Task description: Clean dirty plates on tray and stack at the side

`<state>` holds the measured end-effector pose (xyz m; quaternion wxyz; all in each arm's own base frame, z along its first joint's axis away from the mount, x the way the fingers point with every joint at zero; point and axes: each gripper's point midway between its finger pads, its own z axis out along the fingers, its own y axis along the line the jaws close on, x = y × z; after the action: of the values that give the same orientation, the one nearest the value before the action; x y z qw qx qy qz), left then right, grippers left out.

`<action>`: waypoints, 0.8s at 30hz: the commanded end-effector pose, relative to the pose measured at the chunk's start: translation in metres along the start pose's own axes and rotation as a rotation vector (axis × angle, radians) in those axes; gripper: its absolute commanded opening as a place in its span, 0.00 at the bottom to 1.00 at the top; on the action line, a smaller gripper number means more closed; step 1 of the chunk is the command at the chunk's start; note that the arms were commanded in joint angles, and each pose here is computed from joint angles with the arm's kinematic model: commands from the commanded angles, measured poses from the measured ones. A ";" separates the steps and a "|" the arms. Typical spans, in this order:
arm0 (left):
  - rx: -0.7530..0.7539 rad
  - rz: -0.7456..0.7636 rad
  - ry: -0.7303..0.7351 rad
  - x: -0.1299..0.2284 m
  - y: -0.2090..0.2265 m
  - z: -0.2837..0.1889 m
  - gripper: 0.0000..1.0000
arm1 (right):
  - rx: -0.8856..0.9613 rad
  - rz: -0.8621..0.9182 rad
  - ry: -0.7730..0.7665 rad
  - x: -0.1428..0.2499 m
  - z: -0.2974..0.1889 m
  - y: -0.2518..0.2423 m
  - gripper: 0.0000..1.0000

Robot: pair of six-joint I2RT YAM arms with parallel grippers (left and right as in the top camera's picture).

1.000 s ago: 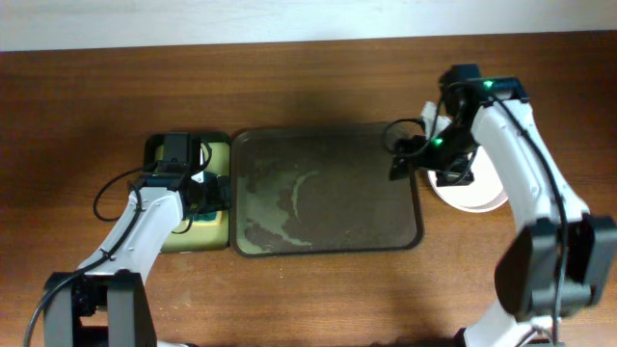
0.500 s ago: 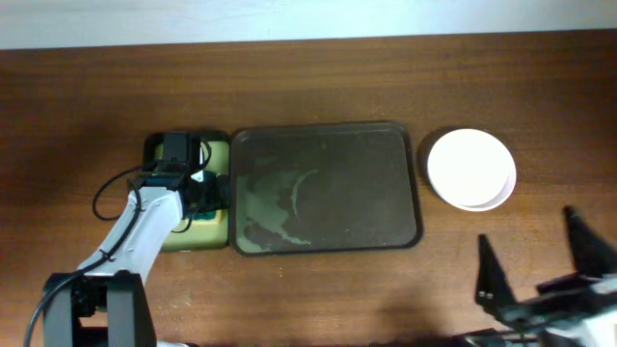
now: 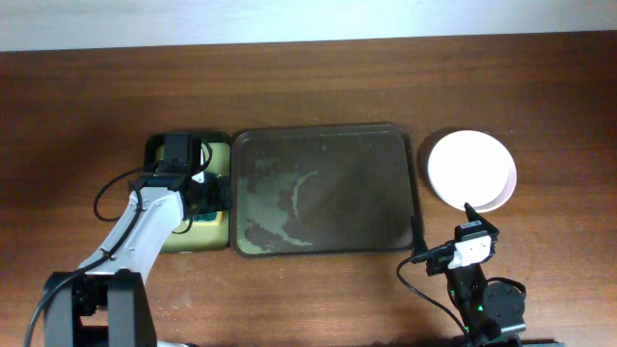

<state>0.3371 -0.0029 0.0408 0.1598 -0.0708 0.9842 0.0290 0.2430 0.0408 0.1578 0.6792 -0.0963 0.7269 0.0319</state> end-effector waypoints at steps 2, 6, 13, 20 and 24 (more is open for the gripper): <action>-0.004 0.002 -0.004 0.000 0.002 0.000 1.00 | 0.042 -0.012 0.006 0.003 0.000 -0.008 0.98; -0.004 0.002 -0.004 0.000 0.002 0.000 1.00 | 0.042 -0.012 0.006 0.003 0.000 -0.008 0.98; -0.004 0.002 -0.005 -0.001 0.002 -0.001 0.99 | 0.042 -0.012 0.006 0.003 0.000 -0.008 0.98; 0.071 0.004 -0.316 -0.037 -0.009 -0.097 1.00 | 0.042 -0.012 0.006 0.003 0.000 -0.008 0.98; 0.199 -0.062 -0.933 -0.020 0.016 -0.298 0.99 | 0.042 -0.012 0.006 0.003 0.000 -0.008 0.99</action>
<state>0.3071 -0.0126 0.2611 0.4855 -0.0635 0.8716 -0.0245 0.2433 0.0376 0.1583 0.6804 -0.0911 0.7268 0.0240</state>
